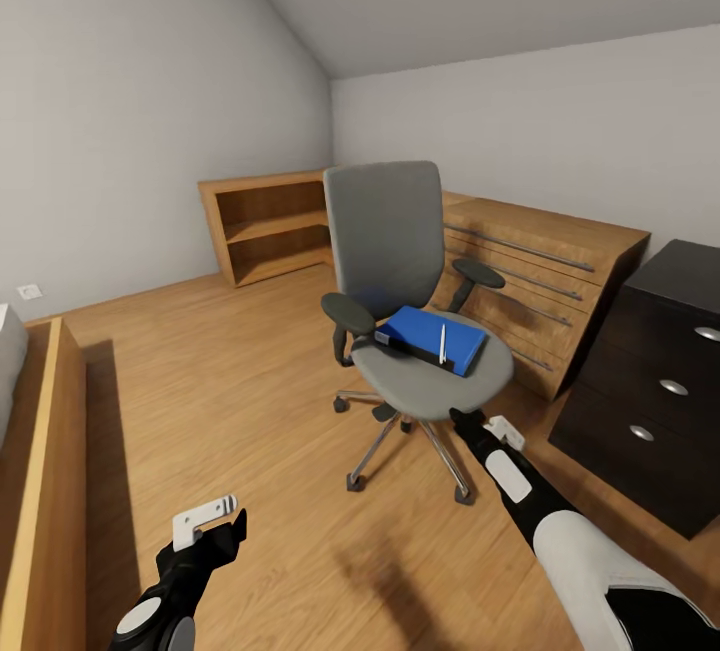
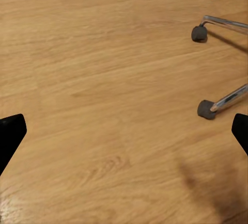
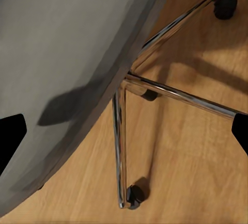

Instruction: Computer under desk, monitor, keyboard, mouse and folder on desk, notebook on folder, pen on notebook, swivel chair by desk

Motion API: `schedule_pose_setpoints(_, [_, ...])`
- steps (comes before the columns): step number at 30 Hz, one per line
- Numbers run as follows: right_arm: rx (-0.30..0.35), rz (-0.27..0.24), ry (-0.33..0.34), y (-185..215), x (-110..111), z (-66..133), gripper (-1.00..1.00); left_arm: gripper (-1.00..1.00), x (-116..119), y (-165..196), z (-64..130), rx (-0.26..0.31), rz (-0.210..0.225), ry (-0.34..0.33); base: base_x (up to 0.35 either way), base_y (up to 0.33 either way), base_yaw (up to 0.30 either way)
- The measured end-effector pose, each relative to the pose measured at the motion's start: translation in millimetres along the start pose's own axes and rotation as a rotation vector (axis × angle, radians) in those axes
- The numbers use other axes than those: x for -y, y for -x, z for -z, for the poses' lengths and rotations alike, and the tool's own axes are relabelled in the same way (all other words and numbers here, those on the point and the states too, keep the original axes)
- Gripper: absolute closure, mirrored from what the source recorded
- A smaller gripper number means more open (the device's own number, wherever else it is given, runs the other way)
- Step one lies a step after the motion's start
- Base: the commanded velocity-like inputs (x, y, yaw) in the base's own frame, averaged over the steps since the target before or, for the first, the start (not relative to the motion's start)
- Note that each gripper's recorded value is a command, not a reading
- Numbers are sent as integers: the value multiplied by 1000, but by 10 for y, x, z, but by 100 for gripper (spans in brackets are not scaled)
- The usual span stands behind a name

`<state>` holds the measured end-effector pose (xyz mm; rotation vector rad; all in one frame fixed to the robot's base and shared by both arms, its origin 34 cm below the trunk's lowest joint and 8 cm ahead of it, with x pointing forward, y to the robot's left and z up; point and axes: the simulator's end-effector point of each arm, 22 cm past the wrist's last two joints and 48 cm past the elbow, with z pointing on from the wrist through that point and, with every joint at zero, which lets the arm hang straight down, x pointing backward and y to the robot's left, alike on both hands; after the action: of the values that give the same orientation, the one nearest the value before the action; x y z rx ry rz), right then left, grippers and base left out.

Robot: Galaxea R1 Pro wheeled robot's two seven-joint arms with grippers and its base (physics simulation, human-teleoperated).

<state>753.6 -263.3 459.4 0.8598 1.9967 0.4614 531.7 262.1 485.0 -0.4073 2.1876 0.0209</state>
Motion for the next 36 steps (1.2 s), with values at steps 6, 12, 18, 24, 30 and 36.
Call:
schedule_pose_setpoints(6, [1, 1, 2, 3, -8, 1, -100, -100, 34, -1, 4, 0, -3, -7, 157, 0, 0])
schedule_pose_setpoints(12, [3, 2, 3, 13, -13, 2, -100, -100, 35, -1, 4, 0, -3, -7, 179, 0, 0])
schedule_pose_setpoints(18, [5, 1, 2, 23, -7, 2, -100, -100, 48, -2, 5, 0, -4, -9, 211, 0, 0])
schedule_pose_setpoints(24, [7, 1, 1, 31, -5, 3, -100, -100, 142, -19, 15, -1, -15, -28, 253, 0, 0])
schedule_pose_setpoints(30, [8, 1, 0, 38, 3, 4, -100, -100, 143, -17, 17, -1, -15, -28, 262, 0, 0])
schedule_pose_setpoints(36, [9, 1, 0, 41, 7, 6, -100, -100, 143, -17, 18, -1, -15, -28, 298, 0, 0])
